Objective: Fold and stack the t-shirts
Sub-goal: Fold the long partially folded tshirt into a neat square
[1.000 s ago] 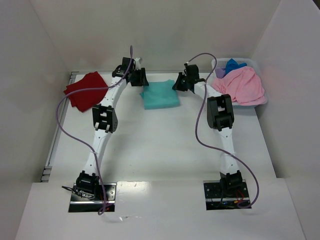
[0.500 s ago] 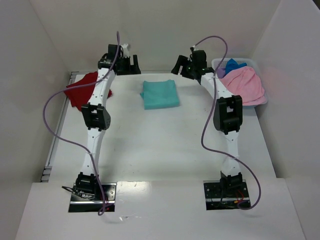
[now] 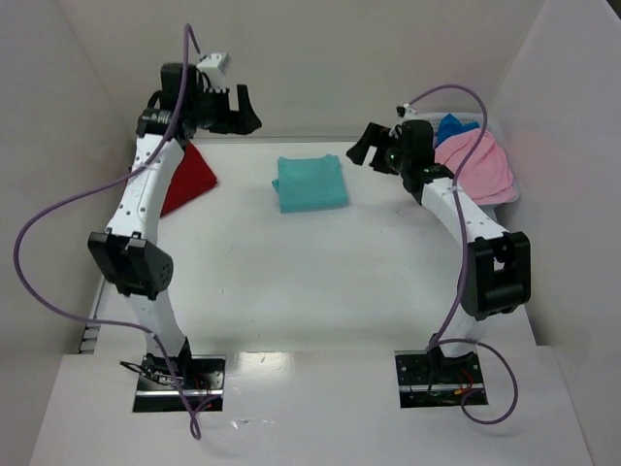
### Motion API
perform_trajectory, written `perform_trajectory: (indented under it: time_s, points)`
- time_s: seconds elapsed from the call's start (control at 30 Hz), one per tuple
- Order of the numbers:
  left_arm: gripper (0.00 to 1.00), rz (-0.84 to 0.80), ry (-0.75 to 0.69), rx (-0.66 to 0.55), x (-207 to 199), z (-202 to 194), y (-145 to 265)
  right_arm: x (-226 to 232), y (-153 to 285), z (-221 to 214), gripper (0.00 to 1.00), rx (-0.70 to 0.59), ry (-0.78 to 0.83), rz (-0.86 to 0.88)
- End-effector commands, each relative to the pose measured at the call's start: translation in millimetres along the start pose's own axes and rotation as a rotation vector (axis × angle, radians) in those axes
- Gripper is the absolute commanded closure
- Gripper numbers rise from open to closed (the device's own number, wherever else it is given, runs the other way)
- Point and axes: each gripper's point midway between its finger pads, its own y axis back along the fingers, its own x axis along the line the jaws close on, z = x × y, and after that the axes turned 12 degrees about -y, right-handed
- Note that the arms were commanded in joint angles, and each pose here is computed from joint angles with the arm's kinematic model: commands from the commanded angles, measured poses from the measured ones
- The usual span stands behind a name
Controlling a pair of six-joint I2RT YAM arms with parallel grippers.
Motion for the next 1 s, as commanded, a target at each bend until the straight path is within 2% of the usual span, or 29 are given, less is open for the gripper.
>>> perform_trajectory:
  time_s: [0.0,0.03,0.13,0.17,0.23,0.27,0.3,0.37,0.4,0.47,0.5,0.63,0.7,0.97]
  points:
    - [0.0,-0.092,0.035,-0.09,-15,-17,-10,-7,9,-5,0.03,-0.028,-0.019,-0.003]
    - [0.0,-0.118,0.098,-0.046,-25,-52,-6,-18,8,-18,0.03,-0.001,-0.036,-0.026]
    - [0.0,-0.119,0.128,-0.075,-30,-72,-3,-20,11,-25,0.03,0.005,-0.036,-0.017]
    - [0.0,-0.12,0.177,-0.019,-31,-106,-11,-20,9,-29,0.03,0.023,-0.038,-0.01]
    - [0.0,-0.131,0.19,-0.019,-33,-120,-18,-25,0,-42,0.05,0.07,-0.057,0.001]
    - [0.0,-0.151,0.203,-0.03,-36,-122,-19,-22,-4,-43,0.14,0.081,-0.056,0.02]
    - [0.0,-0.165,0.215,-0.004,-38,-137,-24,-29,-11,-55,0.19,0.118,-0.077,0.013]
    - [0.0,-0.184,0.253,0.006,-40,-147,-32,-24,-19,-51,0.32,0.116,-0.09,0.039]
    - [0.0,-0.215,0.239,-0.019,-43,-144,-35,-25,-23,-51,0.43,0.119,-0.091,0.037]
    - [0.02,-0.242,0.257,-0.035,-44,-144,-43,-24,-34,-49,0.6,0.126,-0.112,0.041]
    - [0.02,-0.271,0.287,-0.021,-48,-150,-48,-23,-37,-50,0.78,0.138,-0.113,0.052]
    - [0.05,-0.338,0.347,-0.049,-52,-146,-65,-23,-59,-56,0.96,0.166,-0.126,0.068]
    - [0.06,-0.339,0.374,-0.042,-50,-153,-73,-31,-72,-77,0.98,0.231,-0.15,0.061]
    - [0.08,-0.296,0.383,-0.035,-39,-163,-91,-65,-97,-118,1.0,0.326,-0.175,-0.004]
